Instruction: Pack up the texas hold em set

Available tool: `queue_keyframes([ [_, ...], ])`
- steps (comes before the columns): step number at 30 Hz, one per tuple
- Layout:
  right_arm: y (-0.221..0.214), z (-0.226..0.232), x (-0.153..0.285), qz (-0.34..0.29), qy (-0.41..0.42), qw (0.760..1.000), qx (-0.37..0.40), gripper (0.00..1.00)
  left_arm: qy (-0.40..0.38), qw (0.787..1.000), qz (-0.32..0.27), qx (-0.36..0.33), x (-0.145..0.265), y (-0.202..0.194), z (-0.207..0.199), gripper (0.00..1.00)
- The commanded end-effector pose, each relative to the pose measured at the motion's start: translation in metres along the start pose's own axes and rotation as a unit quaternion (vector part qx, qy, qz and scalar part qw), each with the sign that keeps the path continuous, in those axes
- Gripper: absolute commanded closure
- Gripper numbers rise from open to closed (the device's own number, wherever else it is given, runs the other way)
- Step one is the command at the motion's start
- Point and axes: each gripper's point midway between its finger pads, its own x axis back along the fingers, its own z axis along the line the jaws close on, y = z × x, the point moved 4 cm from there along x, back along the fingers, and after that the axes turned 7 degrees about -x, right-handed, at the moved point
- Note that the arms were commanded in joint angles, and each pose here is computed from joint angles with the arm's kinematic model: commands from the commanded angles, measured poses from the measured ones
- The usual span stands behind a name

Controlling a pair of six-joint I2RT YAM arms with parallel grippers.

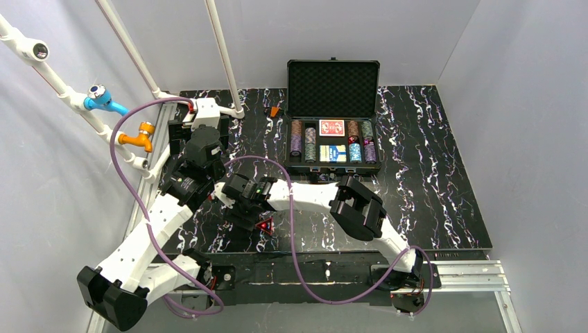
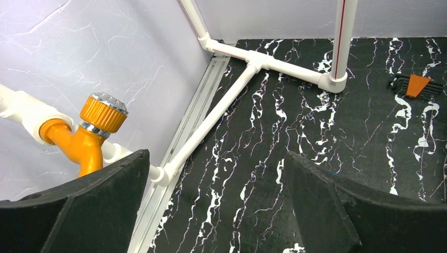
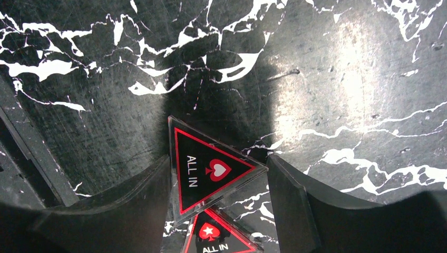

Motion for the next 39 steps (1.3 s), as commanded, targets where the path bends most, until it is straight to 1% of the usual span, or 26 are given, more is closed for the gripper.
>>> queue_keyframes([
  [1,0.012,0.005,0.027,-0.026,0.008,1.000,-0.002,0.44,0.009,1.000,-0.001,0.013,0.000,0.002,0.005,0.02],
  [8,0.015,0.004,0.045,-0.045,0.000,0.999,-0.011,0.45,0.006,1.000,0.001,0.012,-0.001,0.001,0.002,0.02],
  [12,0.012,0.000,0.055,-0.045,-0.019,0.999,-0.022,0.45,0.005,1.000,0.002,0.010,-0.001,0.001,0.001,0.02],
  [17,0.008,-0.007,0.069,-0.063,-0.046,0.996,-0.034,0.45,0.000,1.000,-0.004,0.020,0.001,0.002,0.003,0.02],
  [26,-0.003,-0.019,0.086,-0.054,-0.086,0.994,-0.030,0.44,-0.007,1.000,-0.007,0.027,0.003,0.001,0.002,0.02],
  [32,-0.010,-0.047,0.108,-0.056,-0.116,0.991,-0.037,0.44,-0.017,0.999,-0.007,0.028,0.003,0.002,0.000,0.02],
  [39,-0.017,-0.102,0.142,-0.071,-0.161,0.981,-0.083,0.43,-0.027,0.999,-0.007,0.028,0.003,0.002,-0.003,0.02],
])
